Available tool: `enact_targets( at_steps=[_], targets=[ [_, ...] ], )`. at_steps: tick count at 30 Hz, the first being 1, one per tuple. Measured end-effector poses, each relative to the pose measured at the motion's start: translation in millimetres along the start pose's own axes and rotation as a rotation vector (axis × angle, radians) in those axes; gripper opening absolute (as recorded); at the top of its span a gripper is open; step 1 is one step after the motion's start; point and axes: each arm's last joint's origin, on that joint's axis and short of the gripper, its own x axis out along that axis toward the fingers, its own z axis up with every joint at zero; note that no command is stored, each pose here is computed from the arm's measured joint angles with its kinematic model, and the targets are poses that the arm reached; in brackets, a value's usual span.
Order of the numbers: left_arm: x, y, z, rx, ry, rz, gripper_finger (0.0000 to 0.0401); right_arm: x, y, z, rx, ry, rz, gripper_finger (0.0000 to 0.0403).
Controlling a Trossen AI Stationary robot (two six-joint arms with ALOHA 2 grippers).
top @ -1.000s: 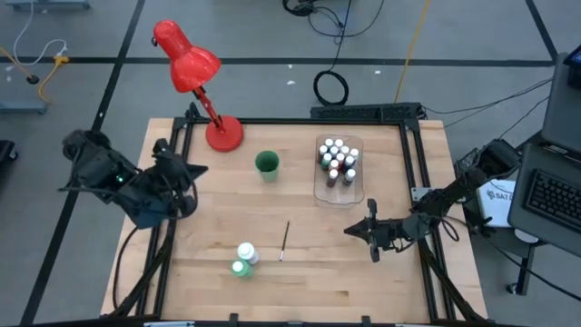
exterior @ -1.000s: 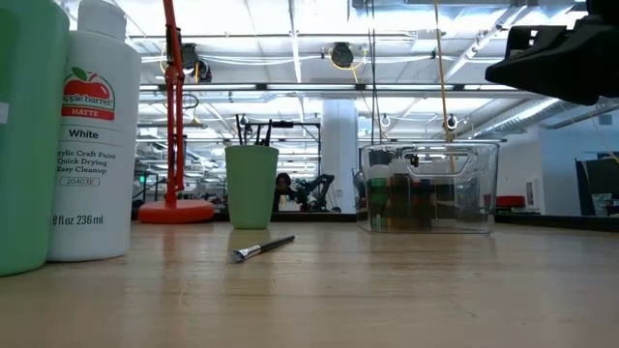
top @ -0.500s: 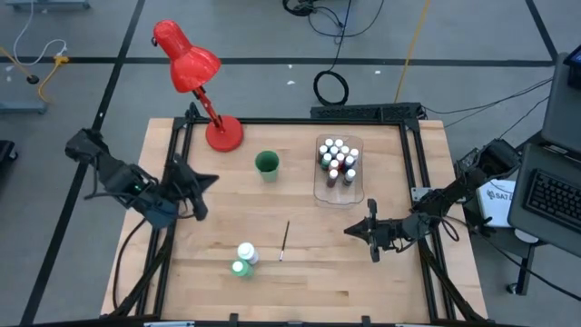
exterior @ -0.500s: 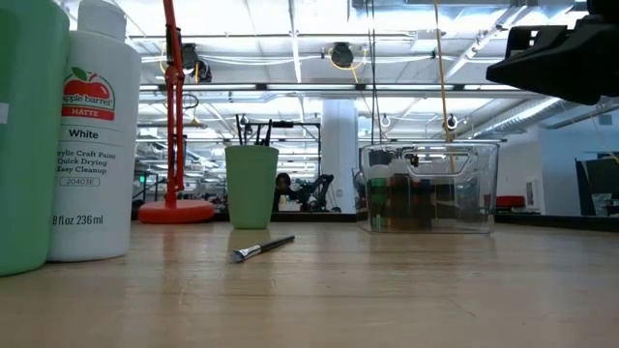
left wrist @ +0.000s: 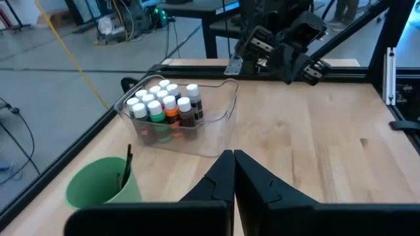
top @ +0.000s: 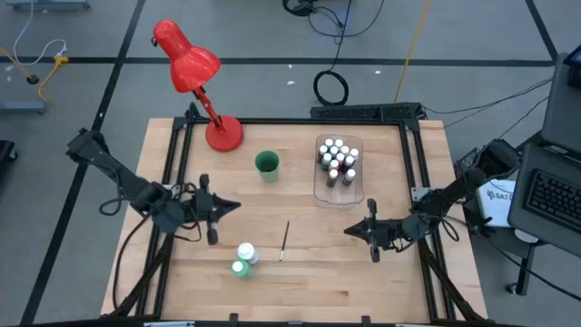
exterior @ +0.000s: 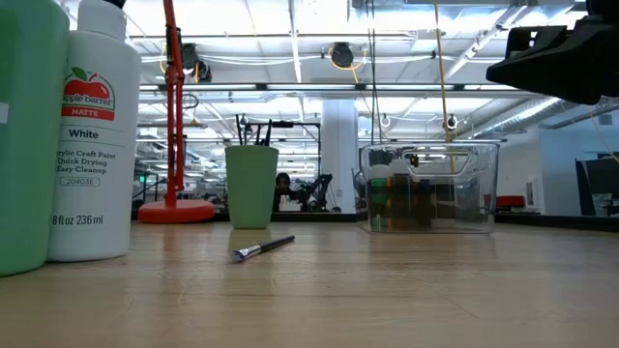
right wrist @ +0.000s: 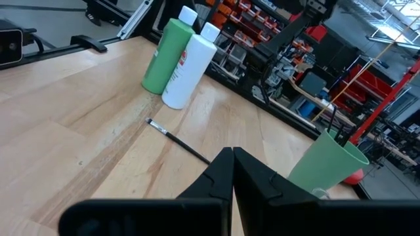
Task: Pick & Place Paint Supplies
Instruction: Put the black paint brush into the cup
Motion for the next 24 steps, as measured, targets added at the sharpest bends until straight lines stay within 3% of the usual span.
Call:
enact_targets(
  at_steps=[11,17,20,24],
  targets=[
    [8,-8,-35,0.037,-0.087,-0.047,0.0013,0,0,0,0.029,0.005,0.002,0.0004],
    [0,-17,-47,0.169,-0.19,-0.127,0.0004,0,0,0,0.032,0.005,0.002,0.0004],
    [-5,-20,-51,0.166,-0.274,-0.16,0.001,0,0,0,0.08,0.005,0.001,0.0004],
    [-5,-20,-63,0.155,-0.262,-0.181,0.001,0,0,0,0.165,0.005,0.0,0.0004]
  ],
)
